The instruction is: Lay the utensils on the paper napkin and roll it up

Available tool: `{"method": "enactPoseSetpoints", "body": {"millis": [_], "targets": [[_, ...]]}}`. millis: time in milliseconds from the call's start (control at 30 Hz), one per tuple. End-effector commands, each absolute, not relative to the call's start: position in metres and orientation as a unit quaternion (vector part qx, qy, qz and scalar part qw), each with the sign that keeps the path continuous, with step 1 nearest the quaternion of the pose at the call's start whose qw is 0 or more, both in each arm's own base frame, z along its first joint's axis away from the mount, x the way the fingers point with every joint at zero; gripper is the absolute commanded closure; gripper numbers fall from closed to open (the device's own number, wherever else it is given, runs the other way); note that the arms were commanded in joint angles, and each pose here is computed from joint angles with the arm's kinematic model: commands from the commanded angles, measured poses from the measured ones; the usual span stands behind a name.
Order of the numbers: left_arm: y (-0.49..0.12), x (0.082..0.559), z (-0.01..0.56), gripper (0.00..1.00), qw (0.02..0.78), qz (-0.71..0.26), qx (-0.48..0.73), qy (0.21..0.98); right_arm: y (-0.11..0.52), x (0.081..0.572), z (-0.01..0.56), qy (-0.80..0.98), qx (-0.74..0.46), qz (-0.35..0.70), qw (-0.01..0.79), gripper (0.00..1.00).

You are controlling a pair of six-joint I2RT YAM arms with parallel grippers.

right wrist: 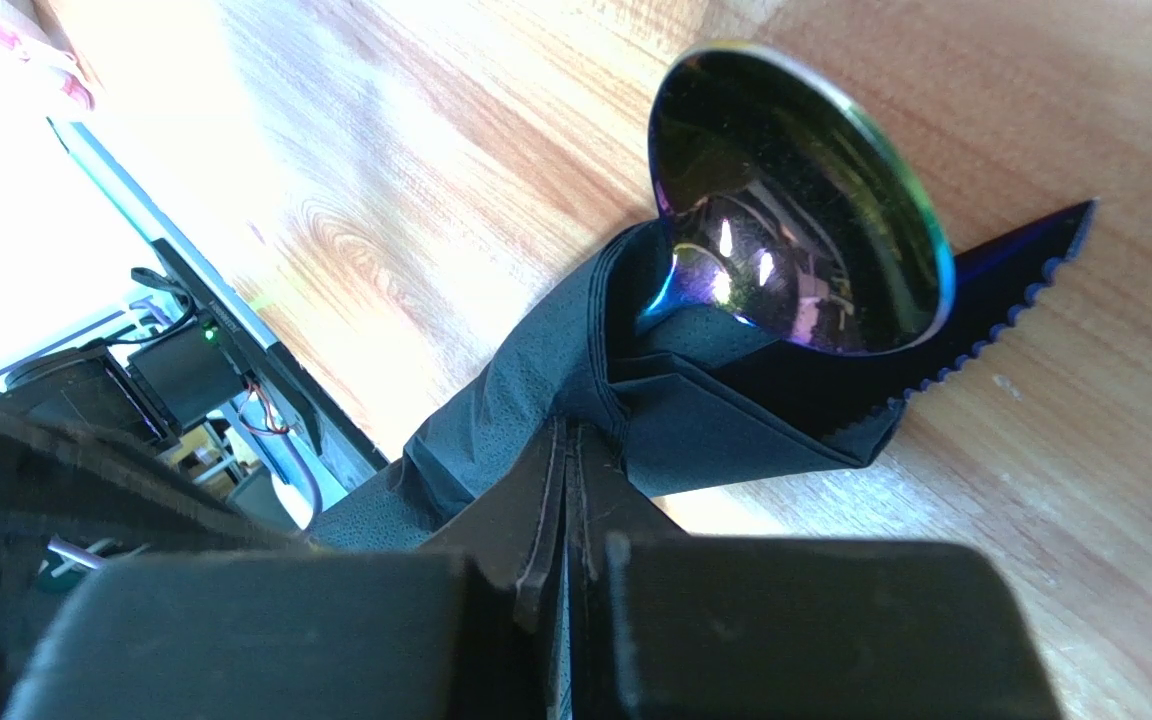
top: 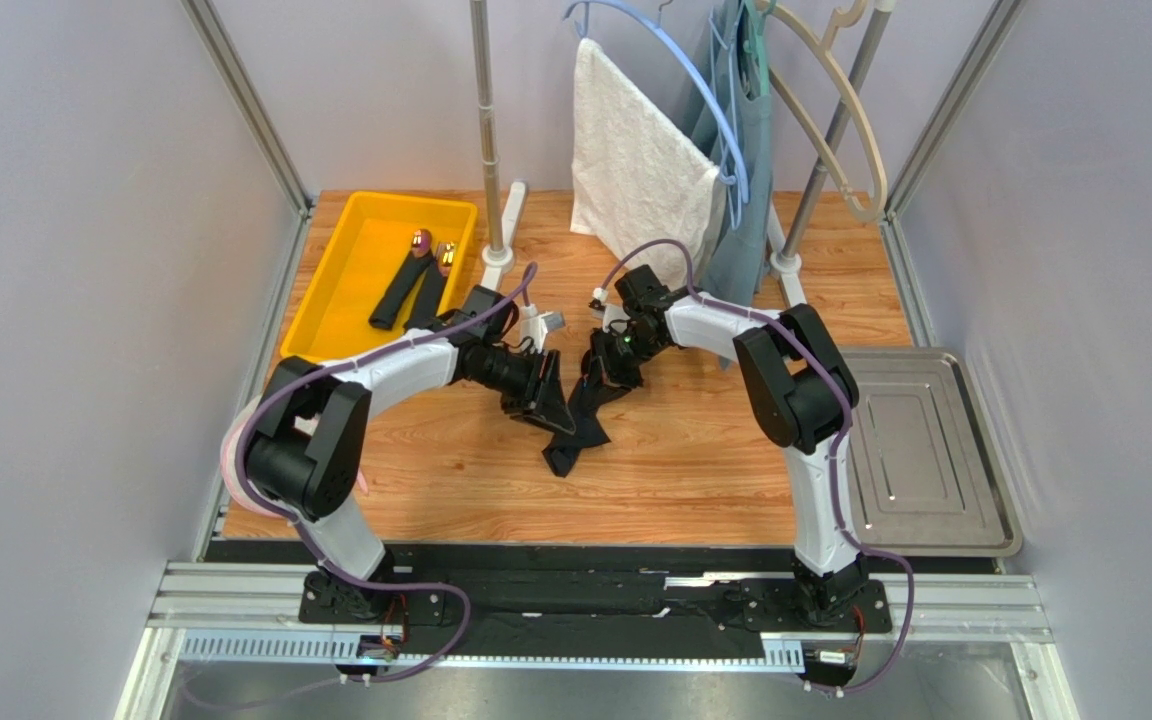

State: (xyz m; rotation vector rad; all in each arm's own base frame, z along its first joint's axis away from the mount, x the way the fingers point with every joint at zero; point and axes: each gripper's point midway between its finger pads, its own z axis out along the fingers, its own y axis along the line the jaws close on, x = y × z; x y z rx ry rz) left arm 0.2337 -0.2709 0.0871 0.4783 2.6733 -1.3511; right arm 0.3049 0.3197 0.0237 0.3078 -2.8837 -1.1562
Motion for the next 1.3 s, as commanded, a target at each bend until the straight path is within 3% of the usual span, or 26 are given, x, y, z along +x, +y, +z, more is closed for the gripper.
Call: {"method": "enactPoseSetpoints", "body": {"millis": [0,400,833,1267], "targets": [[-0.243,0.224,0.085,0.54,0.056,-0.397,0.212,0.891,0.289,0.302,-0.028,-0.957,0.11,-0.269,0.004,1.0],[-0.232,0.233,0.098,0.46,0.148,-0.296,0.313,0.89,0.29,0.302,-0.029,-0.956,0.109,-0.271,0.005,1.0],[-0.258,0.228,0.096,0.49,0.218,-0.197,0.398,0.869,0.291,0.303,-0.029,-0.957,0.105,-0.269,0.006,1.0],[-0.263,0.231,0.061,0.54,0.206,-0.098,0.443,0.867,0.291,0.303,-0.029,-0.957,0.105,-0.271,0.006,1.0]]}}
